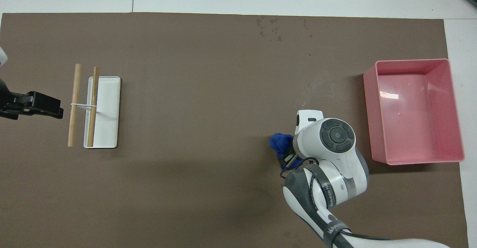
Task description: Wipe water with towel using both arms
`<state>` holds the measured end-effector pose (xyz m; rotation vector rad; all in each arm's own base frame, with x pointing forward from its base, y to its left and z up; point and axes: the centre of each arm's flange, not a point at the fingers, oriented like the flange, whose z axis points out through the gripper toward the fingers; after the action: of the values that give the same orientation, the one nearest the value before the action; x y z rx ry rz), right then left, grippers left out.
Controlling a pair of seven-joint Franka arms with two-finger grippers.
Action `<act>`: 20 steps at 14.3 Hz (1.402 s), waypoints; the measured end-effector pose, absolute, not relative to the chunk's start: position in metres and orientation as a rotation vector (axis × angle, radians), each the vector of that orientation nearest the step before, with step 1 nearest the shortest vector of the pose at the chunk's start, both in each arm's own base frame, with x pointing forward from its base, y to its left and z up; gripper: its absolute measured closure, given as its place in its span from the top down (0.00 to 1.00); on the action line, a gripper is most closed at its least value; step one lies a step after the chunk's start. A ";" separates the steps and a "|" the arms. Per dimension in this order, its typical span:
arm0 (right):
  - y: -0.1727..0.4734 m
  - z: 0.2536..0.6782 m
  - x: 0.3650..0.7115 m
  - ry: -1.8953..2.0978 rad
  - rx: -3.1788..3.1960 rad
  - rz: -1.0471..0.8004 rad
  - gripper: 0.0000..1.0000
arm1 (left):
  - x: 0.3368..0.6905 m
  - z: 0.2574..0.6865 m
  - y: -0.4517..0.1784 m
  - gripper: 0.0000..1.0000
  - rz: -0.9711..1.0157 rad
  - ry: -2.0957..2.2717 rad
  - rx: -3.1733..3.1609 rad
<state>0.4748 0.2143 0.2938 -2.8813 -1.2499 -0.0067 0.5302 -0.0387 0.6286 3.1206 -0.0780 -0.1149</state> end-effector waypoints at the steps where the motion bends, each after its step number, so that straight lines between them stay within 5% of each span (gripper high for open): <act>1: 0.214 0.294 0.476 -1.349 -2.884 -0.039 0.19 | 0.530 0.629 -0.039 1.00 -0.115 -0.078 3.121; 9: 0.194 0.298 0.500 -1.875 -2.850 -0.150 0.19 | 0.530 0.629 -0.039 1.00 -0.115 -0.078 3.121; 20: 0.186 0.292 0.488 -0.876 -2.892 -0.004 0.19 | 0.530 0.629 -0.039 1.00 -0.115 -0.078 3.121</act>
<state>0.4879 0.1857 0.2923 -2.8917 -0.8764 -0.0039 0.5302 -0.0387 0.6286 3.1206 -0.0781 -0.1149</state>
